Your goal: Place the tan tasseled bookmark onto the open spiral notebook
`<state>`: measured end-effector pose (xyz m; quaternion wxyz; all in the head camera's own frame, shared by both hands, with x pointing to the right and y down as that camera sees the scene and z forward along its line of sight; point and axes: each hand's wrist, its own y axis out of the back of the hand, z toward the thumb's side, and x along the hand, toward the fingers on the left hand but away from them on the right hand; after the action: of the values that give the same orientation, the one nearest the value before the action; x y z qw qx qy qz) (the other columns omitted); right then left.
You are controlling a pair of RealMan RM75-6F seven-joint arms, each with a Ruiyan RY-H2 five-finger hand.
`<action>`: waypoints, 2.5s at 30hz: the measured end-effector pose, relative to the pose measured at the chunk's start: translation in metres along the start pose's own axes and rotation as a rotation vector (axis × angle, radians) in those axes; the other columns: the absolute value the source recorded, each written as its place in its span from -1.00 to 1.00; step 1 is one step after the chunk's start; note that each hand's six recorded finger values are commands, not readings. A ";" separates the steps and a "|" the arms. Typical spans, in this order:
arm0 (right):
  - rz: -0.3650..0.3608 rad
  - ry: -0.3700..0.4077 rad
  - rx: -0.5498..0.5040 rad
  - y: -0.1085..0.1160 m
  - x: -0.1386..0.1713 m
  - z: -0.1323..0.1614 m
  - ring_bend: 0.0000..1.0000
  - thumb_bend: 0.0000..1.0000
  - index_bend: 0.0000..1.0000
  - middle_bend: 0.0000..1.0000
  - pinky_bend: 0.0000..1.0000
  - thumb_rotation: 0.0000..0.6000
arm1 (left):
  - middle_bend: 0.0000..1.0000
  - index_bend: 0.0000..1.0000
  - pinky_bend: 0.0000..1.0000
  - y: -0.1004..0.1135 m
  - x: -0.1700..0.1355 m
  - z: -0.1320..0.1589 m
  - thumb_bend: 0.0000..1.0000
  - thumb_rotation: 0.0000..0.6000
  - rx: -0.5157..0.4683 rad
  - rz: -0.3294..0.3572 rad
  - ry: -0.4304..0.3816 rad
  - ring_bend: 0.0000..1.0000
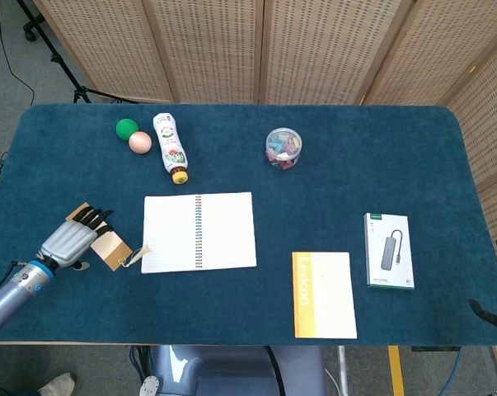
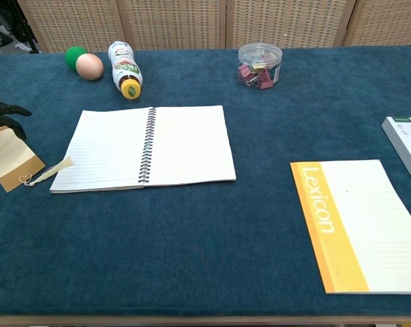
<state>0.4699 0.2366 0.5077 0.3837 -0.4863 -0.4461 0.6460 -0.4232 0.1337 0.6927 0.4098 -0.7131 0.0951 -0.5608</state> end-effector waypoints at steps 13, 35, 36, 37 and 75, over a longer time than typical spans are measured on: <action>-0.004 -0.008 -0.002 0.001 0.000 -0.001 -1.00 -1.00 -1.00 -1.00 -1.00 1.00 | -1.00 -0.49 -1.00 0.001 0.015 0.004 -0.80 1.00 0.058 -0.019 0.008 -1.00; 0.001 -0.013 -0.003 0.001 0.000 -0.002 -1.00 -1.00 -1.00 -1.00 -1.00 1.00 | -1.00 0.06 -1.00 -0.002 0.023 0.011 -0.24 1.00 0.049 -0.042 0.012 -1.00; 0.001 -0.012 -0.003 0.001 0.000 -0.002 -1.00 -1.00 -1.00 -1.00 -1.00 1.00 | -1.00 0.07 -1.00 -0.002 0.022 0.010 -0.21 1.00 0.051 -0.042 0.014 -1.00; 0.001 -0.011 -0.003 0.001 0.000 -0.002 -1.00 -1.00 -1.00 -1.00 -1.00 1.00 | -1.00 0.08 -1.00 -0.002 0.021 0.008 -0.19 1.00 0.051 -0.041 0.016 -1.00; 0.002 -0.030 -0.030 0.006 -0.002 -0.008 -1.00 -1.00 -1.00 -1.00 -1.00 1.00 | -1.00 0.10 -1.00 0.142 -0.024 0.147 -0.16 1.00 0.214 0.368 -0.372 -1.00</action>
<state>0.4778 0.2345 0.5013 0.3693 -0.4826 -0.4609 0.6467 -0.2569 0.1263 0.5724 0.5881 -0.7272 0.0866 -0.3433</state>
